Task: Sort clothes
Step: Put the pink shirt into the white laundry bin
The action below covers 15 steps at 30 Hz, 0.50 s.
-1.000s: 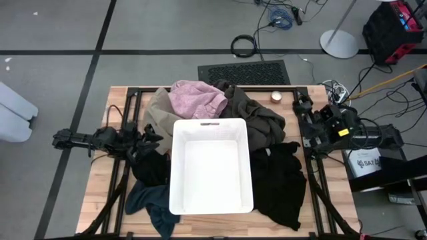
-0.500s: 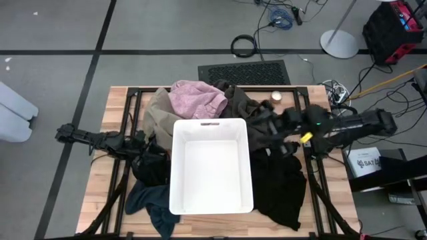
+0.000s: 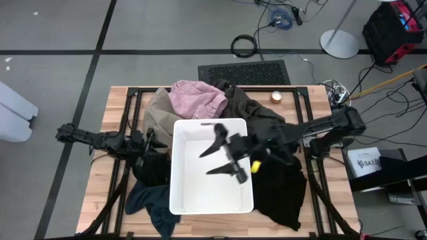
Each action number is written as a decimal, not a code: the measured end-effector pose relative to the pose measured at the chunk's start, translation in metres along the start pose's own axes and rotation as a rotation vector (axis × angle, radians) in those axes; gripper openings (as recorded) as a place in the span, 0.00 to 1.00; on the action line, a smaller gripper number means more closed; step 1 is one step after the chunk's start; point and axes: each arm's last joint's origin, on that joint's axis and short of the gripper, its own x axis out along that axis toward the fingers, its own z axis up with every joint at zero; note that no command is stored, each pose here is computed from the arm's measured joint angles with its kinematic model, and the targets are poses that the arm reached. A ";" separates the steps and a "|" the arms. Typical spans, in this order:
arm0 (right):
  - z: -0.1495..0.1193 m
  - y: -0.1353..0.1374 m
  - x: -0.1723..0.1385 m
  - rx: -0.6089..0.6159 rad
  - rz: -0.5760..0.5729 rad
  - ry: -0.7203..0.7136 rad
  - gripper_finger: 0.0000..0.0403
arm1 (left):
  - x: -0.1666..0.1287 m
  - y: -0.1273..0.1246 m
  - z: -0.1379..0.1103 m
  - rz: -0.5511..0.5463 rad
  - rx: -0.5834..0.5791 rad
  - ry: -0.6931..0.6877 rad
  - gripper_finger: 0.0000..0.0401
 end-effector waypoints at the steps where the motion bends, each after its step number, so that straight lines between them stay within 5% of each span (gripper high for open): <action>1: -0.001 -0.002 0.007 0.004 -0.002 0.019 0.60 | 0.000 0.000 0.000 -0.009 0.001 0.004 0.48; 10: -0.008 -0.012 0.042 -0.010 -0.021 0.137 0.60 | 0.000 -0.001 -0.001 -0.040 0.002 0.022 0.48; 15: -0.011 -0.023 0.039 -0.024 -0.227 0.178 0.60 | 0.000 -0.001 -0.002 -0.041 -0.001 0.026 0.48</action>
